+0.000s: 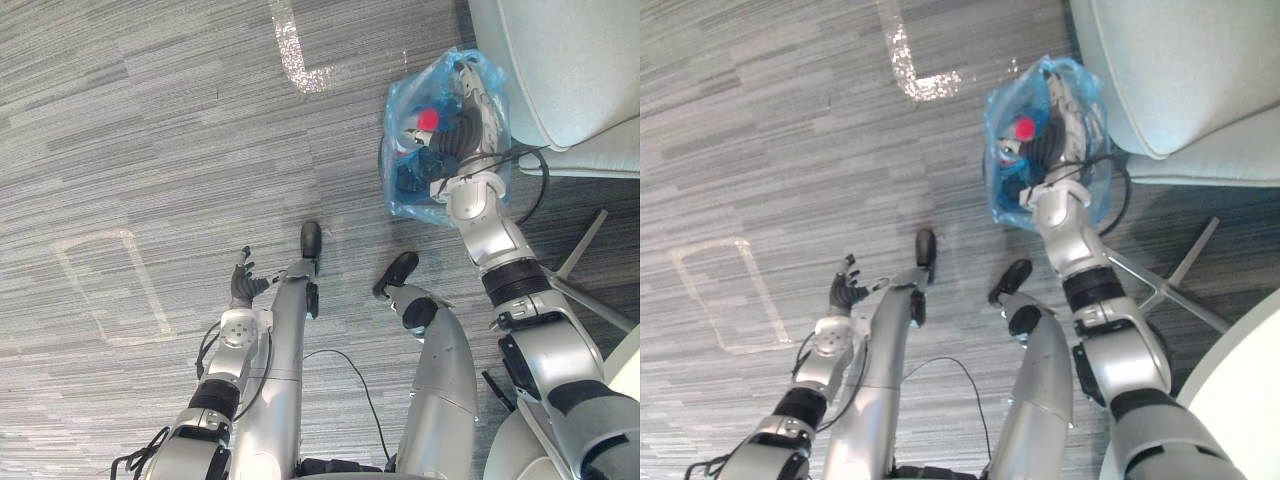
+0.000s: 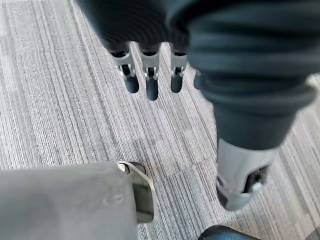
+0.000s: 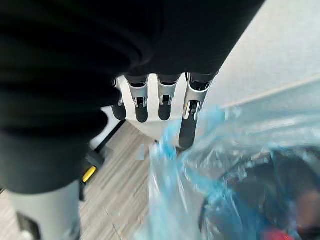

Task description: Gather rubbish on tea table into small bin, then transfer packed bag to large trash can.

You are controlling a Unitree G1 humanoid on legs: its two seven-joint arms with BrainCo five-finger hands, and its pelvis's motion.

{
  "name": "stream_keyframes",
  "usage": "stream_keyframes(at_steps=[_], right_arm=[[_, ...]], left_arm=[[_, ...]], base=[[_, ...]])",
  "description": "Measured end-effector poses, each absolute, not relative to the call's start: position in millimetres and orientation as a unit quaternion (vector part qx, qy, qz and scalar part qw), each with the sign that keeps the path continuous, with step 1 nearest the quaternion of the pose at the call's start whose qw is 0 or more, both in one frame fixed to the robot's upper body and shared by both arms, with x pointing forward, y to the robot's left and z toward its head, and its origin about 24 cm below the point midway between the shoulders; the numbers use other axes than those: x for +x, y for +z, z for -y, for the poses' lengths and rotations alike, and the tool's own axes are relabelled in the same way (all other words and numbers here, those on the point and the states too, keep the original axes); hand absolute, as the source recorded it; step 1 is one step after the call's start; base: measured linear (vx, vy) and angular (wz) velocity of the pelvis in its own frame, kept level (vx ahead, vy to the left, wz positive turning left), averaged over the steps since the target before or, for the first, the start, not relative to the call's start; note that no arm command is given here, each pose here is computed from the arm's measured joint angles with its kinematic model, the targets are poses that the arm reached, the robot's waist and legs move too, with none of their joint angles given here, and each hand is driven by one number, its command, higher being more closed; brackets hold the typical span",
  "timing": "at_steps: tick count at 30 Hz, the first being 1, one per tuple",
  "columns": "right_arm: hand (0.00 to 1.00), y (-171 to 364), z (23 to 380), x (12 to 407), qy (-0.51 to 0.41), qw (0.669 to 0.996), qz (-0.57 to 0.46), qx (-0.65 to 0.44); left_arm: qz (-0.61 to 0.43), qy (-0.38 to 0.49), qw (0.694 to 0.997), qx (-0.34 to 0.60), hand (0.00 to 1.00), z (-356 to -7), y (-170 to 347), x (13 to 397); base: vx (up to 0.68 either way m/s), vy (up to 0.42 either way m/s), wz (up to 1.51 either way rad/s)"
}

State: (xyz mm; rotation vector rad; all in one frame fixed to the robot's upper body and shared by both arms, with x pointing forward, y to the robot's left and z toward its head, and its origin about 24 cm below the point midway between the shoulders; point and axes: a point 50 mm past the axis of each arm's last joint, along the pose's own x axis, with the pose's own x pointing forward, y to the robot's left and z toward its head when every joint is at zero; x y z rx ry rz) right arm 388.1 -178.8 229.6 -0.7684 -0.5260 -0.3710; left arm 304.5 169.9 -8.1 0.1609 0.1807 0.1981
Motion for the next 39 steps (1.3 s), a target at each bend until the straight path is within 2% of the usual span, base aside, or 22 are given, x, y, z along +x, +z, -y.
stream_keyframes(at_steps=[8,16,24,27,35,39], right_arm=[[0.00,207,174,375,-0.149,0.876,0.254,-0.382],[0.00,180,159,371,-0.077,0.848,0.239,-0.466],[0.00,164,151,379,-0.046,0.826,0.214,-0.520],[0.00,151,150,385,-0.044,0.834,0.175,-0.521],[0.00,144,150,396,-0.052,0.831,0.130,-0.539],[0.00,140,151,400,-0.062,0.844,0.104,-0.523]], left_arm=[[-0.113,0.098,0.985,0.090,0.00,-173,-14,306],[-0.118,0.095,0.984,0.099,0.00,-175,-15,306],[-0.107,0.085,0.985,0.106,0.00,-169,-7,317],[-0.108,0.085,0.985,0.107,0.00,-168,-5,321],[-0.098,0.090,0.987,0.092,0.00,-167,4,330],[-0.092,0.090,0.988,0.088,0.00,-165,8,332]], base=[[-0.03,-0.015,-0.07],[-0.03,-0.020,-0.09],[-0.04,-0.016,-0.01],[-0.02,-0.003,-0.03],[-0.03,-0.003,0.08],[-0.05,0.000,0.08]])
